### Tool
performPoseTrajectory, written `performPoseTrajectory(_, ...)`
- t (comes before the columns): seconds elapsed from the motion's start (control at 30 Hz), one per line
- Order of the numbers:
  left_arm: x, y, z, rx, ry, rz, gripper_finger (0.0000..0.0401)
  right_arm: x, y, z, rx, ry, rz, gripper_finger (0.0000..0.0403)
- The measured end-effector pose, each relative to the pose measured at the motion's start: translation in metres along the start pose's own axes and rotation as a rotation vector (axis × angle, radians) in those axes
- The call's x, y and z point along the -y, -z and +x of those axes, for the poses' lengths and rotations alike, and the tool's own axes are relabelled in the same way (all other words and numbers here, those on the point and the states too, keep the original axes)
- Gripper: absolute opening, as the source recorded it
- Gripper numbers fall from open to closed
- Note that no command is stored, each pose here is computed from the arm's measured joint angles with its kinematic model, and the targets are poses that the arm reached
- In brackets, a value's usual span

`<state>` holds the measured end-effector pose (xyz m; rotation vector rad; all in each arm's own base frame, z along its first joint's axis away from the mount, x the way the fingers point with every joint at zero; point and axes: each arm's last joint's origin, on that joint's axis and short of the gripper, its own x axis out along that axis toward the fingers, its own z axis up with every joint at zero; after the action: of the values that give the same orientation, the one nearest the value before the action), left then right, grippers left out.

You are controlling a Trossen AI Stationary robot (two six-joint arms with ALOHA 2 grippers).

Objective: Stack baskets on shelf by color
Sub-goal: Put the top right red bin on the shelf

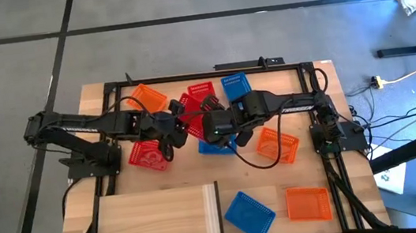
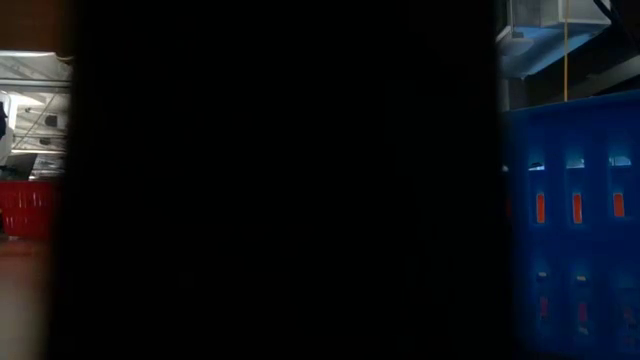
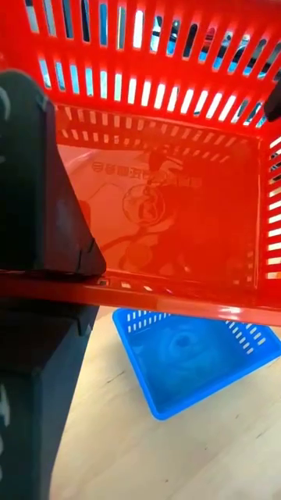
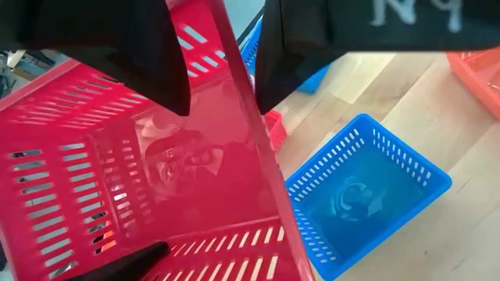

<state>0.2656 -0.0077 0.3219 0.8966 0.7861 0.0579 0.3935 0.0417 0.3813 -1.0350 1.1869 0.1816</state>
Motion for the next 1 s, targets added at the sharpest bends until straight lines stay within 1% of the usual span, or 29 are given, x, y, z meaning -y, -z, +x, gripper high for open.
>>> performPoseTrajectory(0.17,0.002,0.003,-0.001,-0.029,0.026,0.014,0.0000,-0.001,-0.006,-0.011,0.054,0.037,0.010,0.0145)
performPoseTrajectory(0.47,-0.002,0.010,-0.018,-0.015,0.016,-0.044,0.0000,-0.015,-0.016,-0.037,0.120,0.078,-0.005,0.0146)
performPoseTrajectory(0.53,-0.002,0.014,-0.026,-0.020,0.021,-0.047,0.0000,-0.017,-0.019,-0.043,0.135,0.108,0.032,0.0146)
performPoseTrajectory(0.6,-0.005,0.013,-0.030,0.016,0.015,-0.076,0.0000,-0.020,-0.020,-0.050,0.144,0.129,0.060,0.0145)
performPoseTrajectory(0.63,-0.004,0.015,-0.034,0.020,0.032,-0.080,0.0000,-0.021,-0.021,-0.054,0.155,0.145,0.085,0.0145)
performPoseTrajectory(0.67,-0.003,0.019,-0.038,0.012,0.054,-0.085,0.0000,-0.021,-0.022,-0.059,0.174,0.163,0.119,0.0146)
performPoseTrajectory(0.73,-0.006,0.018,-0.043,0.046,0.049,-0.120,0.0000,-0.023,-0.021,-0.068,0.197,0.175,0.179,0.0145)
performPoseTrajectory(0.8,-0.005,0.023,-0.051,0.054,0.062,-0.135,0.0000,-0.025,-0.021,-0.079,0.239,0.193,0.252,0.0146)
performPoseTrajectory(0.83,-0.004,0.027,-0.055,0.037,0.070,-0.136,0.0000,-0.026,-0.020,-0.084,0.259,0.195,0.288,0.0146)
performPoseTrajectory(0.9,-0.007,0.026,-0.064,0.083,0.045,-0.162,0.0000,-0.028,-0.017,-0.093,0.289,0.193,0.349,0.0145)
performPoseTrajectory(1.0,-0.004,0.029,-0.076,0.100,0.060,-0.169,0.0000,-0.032,-0.013,-0.107,0.331,0.187,0.423,0.0145)
